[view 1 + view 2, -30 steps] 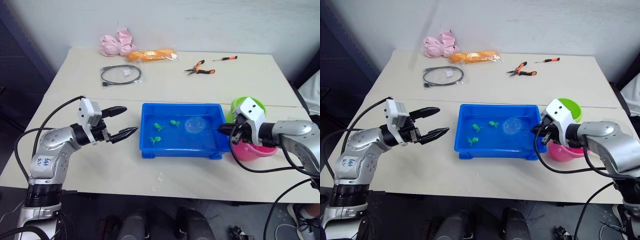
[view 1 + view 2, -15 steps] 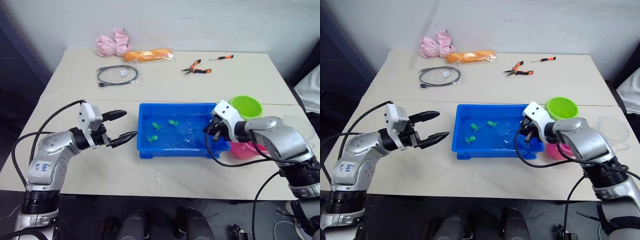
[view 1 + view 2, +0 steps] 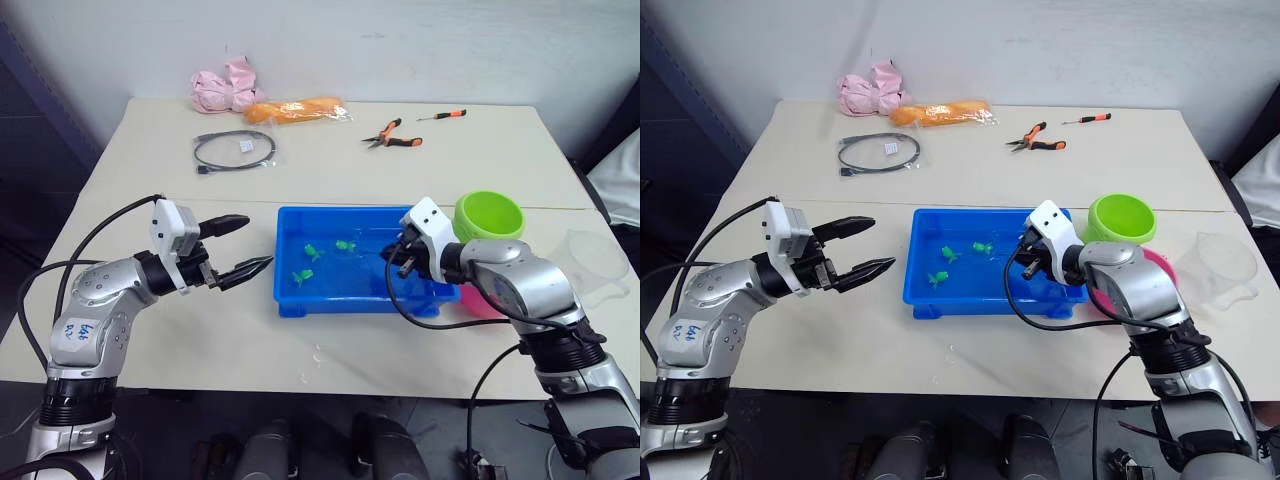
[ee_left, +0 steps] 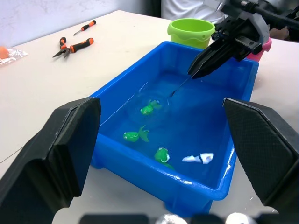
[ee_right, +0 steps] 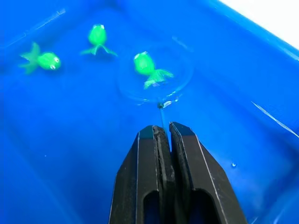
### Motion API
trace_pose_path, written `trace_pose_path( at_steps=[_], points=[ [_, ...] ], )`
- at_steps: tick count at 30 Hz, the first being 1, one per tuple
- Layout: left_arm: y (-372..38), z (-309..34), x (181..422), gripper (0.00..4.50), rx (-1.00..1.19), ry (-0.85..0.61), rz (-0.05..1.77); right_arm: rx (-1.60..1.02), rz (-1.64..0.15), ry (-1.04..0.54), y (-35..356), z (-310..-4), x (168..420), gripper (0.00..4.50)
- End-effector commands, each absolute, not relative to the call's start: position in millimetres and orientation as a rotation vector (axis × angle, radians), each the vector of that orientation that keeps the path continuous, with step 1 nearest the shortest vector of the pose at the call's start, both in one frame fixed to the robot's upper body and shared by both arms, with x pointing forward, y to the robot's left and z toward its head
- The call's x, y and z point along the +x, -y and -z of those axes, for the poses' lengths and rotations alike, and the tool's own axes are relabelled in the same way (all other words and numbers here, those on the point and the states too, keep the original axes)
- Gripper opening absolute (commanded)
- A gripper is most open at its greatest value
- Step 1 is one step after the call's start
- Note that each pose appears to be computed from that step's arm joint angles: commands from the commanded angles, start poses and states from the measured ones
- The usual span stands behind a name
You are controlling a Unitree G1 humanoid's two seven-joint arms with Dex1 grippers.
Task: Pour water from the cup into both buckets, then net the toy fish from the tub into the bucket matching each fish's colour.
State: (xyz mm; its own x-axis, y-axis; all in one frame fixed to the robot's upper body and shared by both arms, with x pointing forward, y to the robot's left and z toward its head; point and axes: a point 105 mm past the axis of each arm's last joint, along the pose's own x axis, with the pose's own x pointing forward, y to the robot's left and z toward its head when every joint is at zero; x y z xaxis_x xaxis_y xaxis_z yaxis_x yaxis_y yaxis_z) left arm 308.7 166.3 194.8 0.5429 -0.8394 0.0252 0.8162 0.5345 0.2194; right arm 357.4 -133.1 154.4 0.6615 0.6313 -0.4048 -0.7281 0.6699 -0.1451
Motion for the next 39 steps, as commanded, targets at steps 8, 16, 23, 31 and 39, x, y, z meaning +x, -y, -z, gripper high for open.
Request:
trace_pose_path(
  at_steps=[8,16,23,31,39],
  points=[
    [-145,-208,306,4.47,0.165,0.217,1.057,-0.163,-0.81,-0.232,161,-190,312,0.0],
    [-113,-219,305,4.47,0.139,0.255,1.176,-0.083,-0.721,-0.241,193,-191,289,0.0],
    [-99,-222,309,4.47,0.13,0.271,1.231,-0.043,-0.591,-0.19,231,-215,280,0.0],
    [-90,-222,314,4.47,0.111,0.281,1.258,-0.221,-0.295,-0.116,315,-237,288,0.0],
    [-88,-220,313,4.47,0.112,0.286,1.25,-0.507,-0.109,-0.06,355,-220,299,0.0]
  ],
)
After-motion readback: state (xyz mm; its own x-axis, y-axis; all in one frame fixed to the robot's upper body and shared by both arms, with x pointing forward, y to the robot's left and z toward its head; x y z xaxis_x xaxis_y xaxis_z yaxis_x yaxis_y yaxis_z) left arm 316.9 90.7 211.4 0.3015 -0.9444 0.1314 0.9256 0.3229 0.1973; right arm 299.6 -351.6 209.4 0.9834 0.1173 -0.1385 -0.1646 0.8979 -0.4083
